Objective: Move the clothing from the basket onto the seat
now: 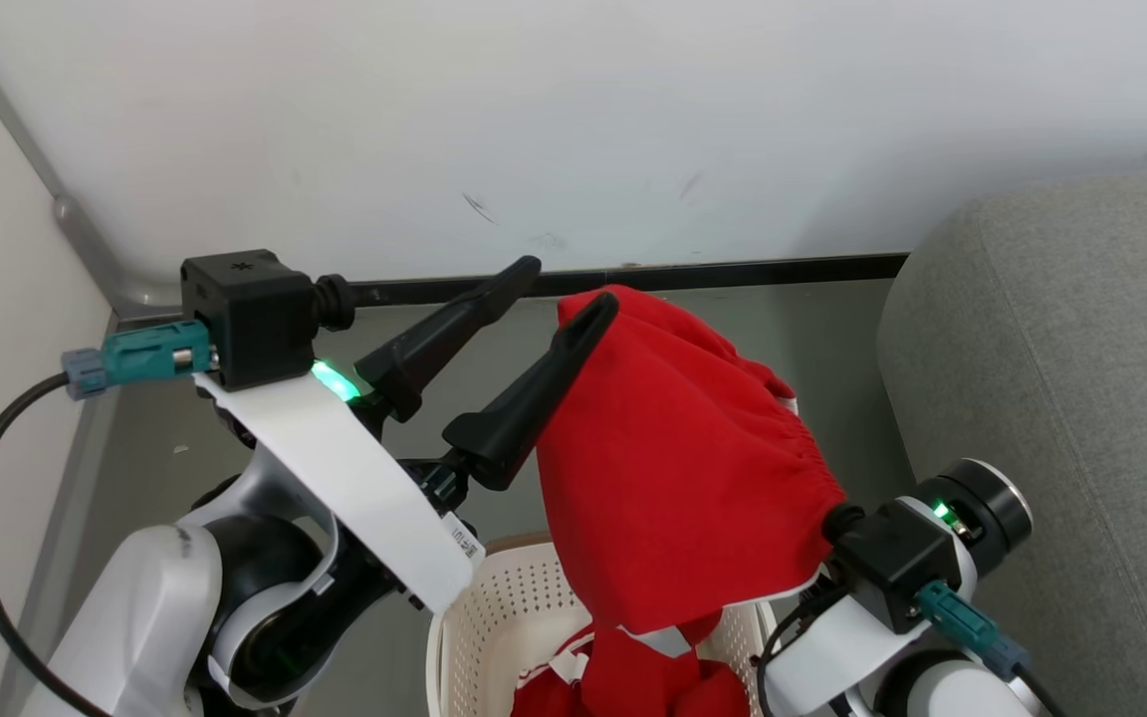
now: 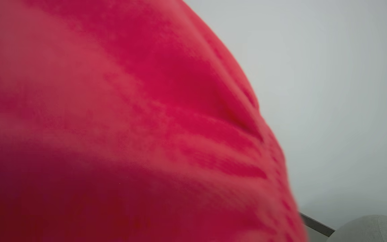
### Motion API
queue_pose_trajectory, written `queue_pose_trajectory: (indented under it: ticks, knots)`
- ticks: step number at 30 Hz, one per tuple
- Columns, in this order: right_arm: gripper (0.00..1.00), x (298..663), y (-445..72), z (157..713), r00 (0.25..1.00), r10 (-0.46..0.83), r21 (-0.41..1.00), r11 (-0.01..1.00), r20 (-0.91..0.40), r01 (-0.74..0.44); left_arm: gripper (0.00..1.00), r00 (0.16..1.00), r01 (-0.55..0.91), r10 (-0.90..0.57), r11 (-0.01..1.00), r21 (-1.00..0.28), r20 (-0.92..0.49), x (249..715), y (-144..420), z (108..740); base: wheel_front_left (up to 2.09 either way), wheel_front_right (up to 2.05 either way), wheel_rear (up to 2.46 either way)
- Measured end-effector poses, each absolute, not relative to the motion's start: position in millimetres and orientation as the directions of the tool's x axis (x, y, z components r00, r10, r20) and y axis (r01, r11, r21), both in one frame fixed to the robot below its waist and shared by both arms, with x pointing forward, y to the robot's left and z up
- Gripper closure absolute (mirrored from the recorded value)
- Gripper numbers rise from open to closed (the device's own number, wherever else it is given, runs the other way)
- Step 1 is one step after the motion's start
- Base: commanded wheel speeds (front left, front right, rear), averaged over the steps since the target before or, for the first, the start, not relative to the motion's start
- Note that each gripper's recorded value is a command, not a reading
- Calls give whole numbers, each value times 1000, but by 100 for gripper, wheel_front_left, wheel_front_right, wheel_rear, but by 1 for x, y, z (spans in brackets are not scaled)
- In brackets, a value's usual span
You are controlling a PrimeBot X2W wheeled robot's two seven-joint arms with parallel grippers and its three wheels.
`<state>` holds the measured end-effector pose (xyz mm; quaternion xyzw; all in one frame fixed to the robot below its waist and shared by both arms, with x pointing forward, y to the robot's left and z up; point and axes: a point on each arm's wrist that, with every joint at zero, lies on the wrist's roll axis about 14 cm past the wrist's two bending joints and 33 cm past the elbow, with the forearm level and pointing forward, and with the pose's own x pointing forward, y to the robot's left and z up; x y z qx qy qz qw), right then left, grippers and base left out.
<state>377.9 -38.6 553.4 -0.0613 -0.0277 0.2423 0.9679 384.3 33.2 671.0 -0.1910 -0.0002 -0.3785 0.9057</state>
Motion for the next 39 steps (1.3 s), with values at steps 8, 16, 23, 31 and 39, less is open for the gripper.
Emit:
queue_pose_trajectory:
  ticks: [8,16,23,31,39]
  knots:
    - [100,380,-50,546,897,441,-113,892,5,-438,0,737,665,-660,667,-335,149,389,40,668,0,0,0]
    - [100,384,-61,547,912,410,-110,907,9,-406,0,774,620,-619,702,-351,131,397,50,653,0,0,0]
    - [100,389,-76,549,930,367,-110,925,16,-364,0,801,584,-592,741,-331,90,400,58,631,0,0,0]
    - [100,391,-92,553,946,323,-113,941,26,-318,0,822,554,-565,762,-334,76,401,62,616,0,0,0]
    - [100,393,-115,560,966,256,-114,962,46,-250,0,824,560,-562,786,-262,76,402,63,610,0,0,0]
